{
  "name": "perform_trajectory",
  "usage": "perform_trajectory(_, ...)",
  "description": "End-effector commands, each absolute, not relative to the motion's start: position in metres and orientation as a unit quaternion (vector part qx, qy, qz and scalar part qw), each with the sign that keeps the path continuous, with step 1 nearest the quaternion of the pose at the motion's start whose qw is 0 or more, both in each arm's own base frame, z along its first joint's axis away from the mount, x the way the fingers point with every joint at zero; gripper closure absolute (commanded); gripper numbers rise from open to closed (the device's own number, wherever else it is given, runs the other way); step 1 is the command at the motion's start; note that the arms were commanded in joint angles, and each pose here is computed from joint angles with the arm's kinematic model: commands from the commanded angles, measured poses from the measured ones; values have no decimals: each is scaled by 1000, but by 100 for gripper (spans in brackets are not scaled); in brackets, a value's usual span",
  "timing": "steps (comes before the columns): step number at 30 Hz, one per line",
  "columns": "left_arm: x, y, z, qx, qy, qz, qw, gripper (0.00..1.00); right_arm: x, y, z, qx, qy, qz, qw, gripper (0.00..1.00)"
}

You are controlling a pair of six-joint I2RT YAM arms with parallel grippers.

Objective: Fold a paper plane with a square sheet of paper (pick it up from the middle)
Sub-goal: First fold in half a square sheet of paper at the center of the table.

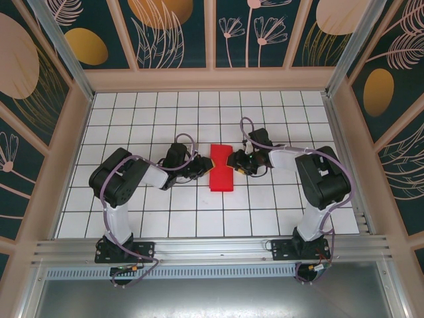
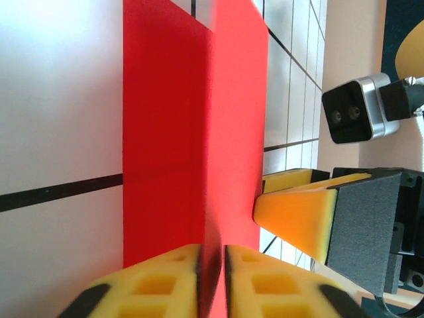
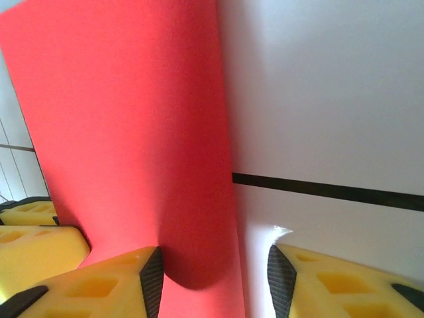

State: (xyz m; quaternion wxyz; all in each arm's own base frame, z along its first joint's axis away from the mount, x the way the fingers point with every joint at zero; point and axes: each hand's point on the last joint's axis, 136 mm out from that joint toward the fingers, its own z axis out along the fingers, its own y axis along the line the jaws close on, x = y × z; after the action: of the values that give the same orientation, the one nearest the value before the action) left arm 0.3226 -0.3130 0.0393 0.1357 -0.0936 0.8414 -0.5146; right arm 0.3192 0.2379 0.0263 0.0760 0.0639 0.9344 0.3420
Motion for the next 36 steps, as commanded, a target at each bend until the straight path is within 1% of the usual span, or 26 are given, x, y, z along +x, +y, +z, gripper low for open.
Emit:
perform_trajectory(1,326,-317,44,-83,846,-508,143,72,313,226,-4,68,953,289,57,55)
perform_trajectory(5,333,-307,52,-78,863,-469,171,57,308,211,-23,77,965,244,51,58)
perform_trajectory(10,346,-279,58,-98,893,-379,222,47,303,202,-40,80,972,218,34,58)
perform_trajectory(12,349,-268,58,-106,900,-350,239,42,300,199,-47,77,975,206,26,59)
perform_trajectory(14,353,-259,71,-112,896,-338,265,37,300,194,-53,73,979,189,22,59)
perform_trajectory(19,362,-249,82,-109,895,-310,302,17,296,184,-66,83,985,154,10,59)
perform_trajectory(20,363,-248,83,-106,895,-306,307,11,295,181,-69,86,986,144,7,59)
perform_trajectory(21,364,-247,83,-101,895,-303,311,3,295,179,-72,88,987,136,5,59)
perform_trajectory(25,364,-256,83,-67,896,-312,310,1,291,171,-84,97,990,106,-5,59)
perform_trajectory(33,361,-281,93,-13,879,-370,301,2,285,162,-98,102,993,63,-20,59)
perform_trajectory(36,359,-289,95,-9,876,-389,286,7,281,162,-104,103,993,56,-25,58)
